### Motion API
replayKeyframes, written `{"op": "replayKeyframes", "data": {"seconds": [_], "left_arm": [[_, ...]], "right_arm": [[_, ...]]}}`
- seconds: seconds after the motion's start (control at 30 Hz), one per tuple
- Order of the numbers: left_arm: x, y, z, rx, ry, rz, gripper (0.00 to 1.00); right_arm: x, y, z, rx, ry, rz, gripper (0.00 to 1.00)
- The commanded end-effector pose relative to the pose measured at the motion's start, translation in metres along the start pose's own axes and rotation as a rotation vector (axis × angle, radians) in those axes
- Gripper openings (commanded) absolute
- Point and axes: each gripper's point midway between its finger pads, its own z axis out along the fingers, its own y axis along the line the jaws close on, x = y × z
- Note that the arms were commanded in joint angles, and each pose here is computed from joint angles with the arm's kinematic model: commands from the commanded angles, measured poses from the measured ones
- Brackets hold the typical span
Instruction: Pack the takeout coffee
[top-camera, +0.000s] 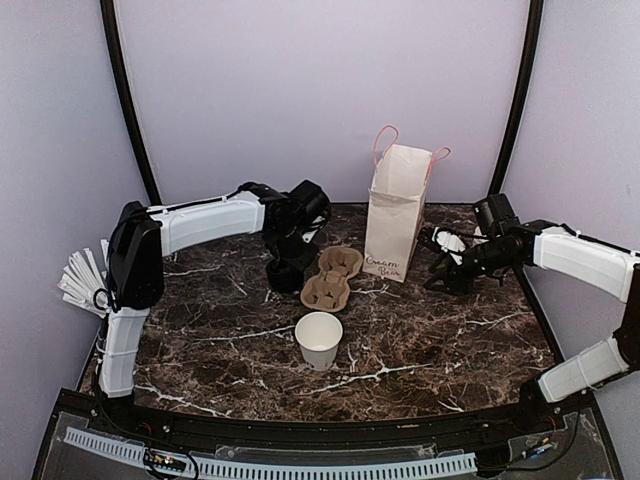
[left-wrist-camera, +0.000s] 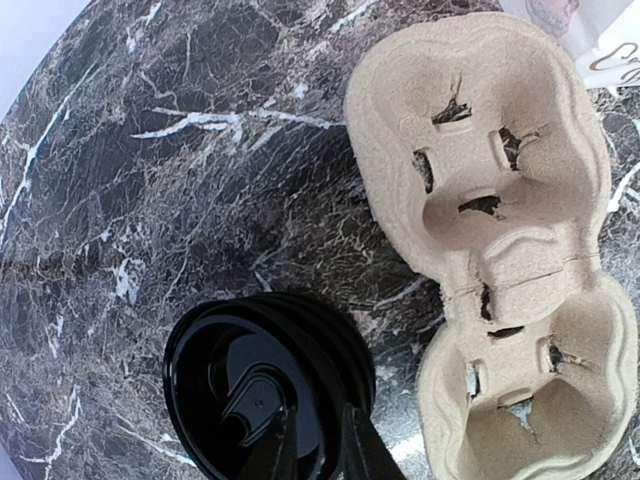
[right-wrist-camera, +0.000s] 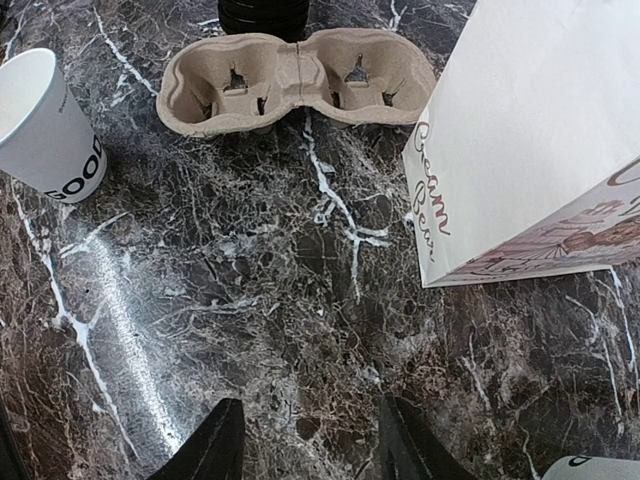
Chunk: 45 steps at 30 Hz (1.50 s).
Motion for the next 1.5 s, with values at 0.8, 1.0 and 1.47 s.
{"op": "replayKeyframes", "data": {"seconds": [0.8, 1.0, 1.47], "left_arm": [[-0.004, 0.005, -0.034, 0.273, 0.011, -0.130, 0.63], [0.001, 0.001, -0.024, 0.328, 0.032, -0.152, 0.49], [0.012, -0.006, 0.004, 0.328, 0.088, -0.145, 0.41]], "right_arm": [[0.000, 0.003, 0.004, -0.016, 0.009, -0.002, 0.47], [0.003, 0.003, 0.008, -0.024, 0.021, 0.001, 0.47], [0.008, 0.005, 0.014, -0.034, 0.050, 0.002, 0.48]]}}
